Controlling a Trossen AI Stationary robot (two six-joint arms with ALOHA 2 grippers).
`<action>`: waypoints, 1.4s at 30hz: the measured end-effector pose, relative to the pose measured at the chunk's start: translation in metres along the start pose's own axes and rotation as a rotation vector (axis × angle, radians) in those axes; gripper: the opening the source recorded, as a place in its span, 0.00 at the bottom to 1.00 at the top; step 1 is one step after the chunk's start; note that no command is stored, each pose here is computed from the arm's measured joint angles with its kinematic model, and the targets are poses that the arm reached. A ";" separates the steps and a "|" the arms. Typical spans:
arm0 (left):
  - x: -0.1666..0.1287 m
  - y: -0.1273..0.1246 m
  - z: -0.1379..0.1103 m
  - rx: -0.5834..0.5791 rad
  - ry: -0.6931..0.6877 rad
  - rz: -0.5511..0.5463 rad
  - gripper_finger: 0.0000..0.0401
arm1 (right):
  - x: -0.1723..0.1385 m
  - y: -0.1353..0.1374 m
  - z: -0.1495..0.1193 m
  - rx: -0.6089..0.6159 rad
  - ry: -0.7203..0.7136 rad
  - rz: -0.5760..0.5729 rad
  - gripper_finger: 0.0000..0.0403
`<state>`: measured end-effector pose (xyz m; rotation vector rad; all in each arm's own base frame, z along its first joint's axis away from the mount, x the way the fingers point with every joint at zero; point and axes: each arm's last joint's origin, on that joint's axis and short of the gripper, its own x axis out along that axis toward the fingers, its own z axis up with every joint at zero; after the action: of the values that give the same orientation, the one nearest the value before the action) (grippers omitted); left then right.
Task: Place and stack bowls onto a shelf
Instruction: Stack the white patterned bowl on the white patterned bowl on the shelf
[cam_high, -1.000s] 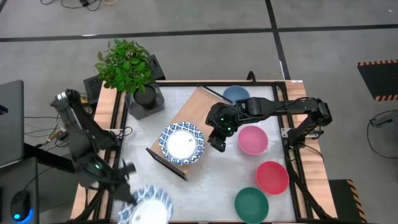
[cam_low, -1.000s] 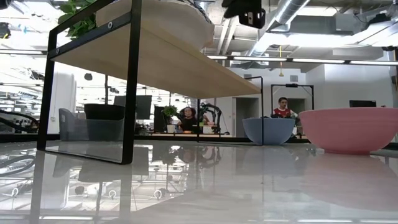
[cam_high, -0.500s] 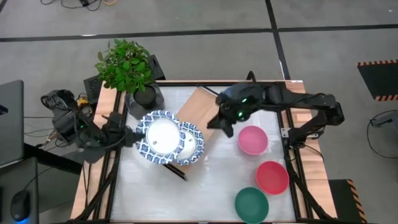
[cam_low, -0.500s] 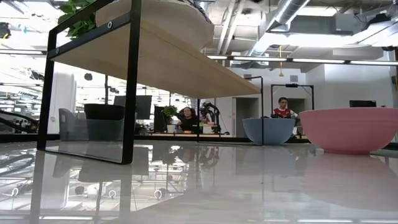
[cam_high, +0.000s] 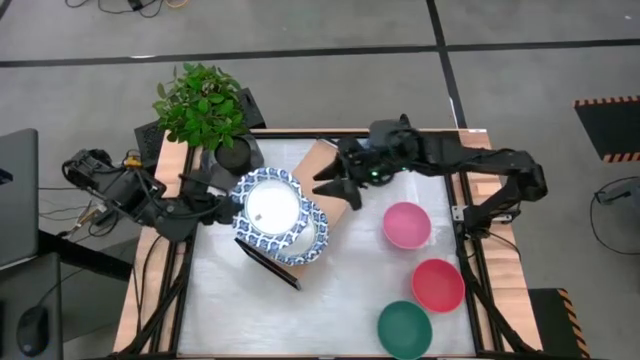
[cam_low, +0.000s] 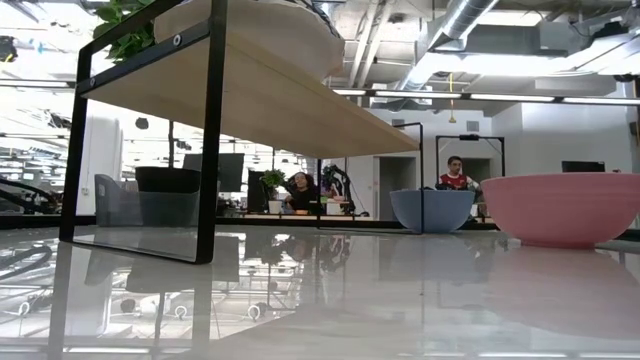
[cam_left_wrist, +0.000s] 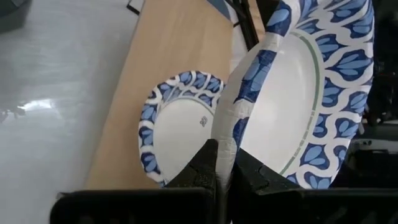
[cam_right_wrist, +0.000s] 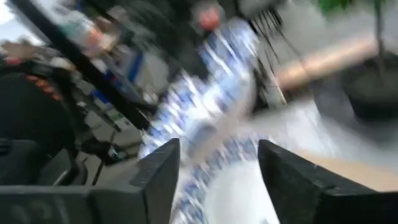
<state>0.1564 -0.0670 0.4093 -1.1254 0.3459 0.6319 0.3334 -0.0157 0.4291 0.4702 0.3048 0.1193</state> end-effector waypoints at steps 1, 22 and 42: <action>0.000 0.000 0.001 -0.002 -0.002 0.003 0.00 | 0.002 -0.004 -0.002 0.029 0.021 -0.015 0.63; 0.011 0.001 0.016 0.066 -0.082 0.056 0.00 | 0.023 -0.013 -0.001 0.041 -0.032 -0.035 0.64; 0.011 0.000 0.017 0.089 -0.115 0.045 0.00 | 0.036 -0.027 -0.006 0.098 -0.035 -0.119 0.41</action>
<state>0.1639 -0.0486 0.4103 -0.9942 0.2988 0.7108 0.3671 -0.0301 0.4022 0.5493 0.3046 -0.0194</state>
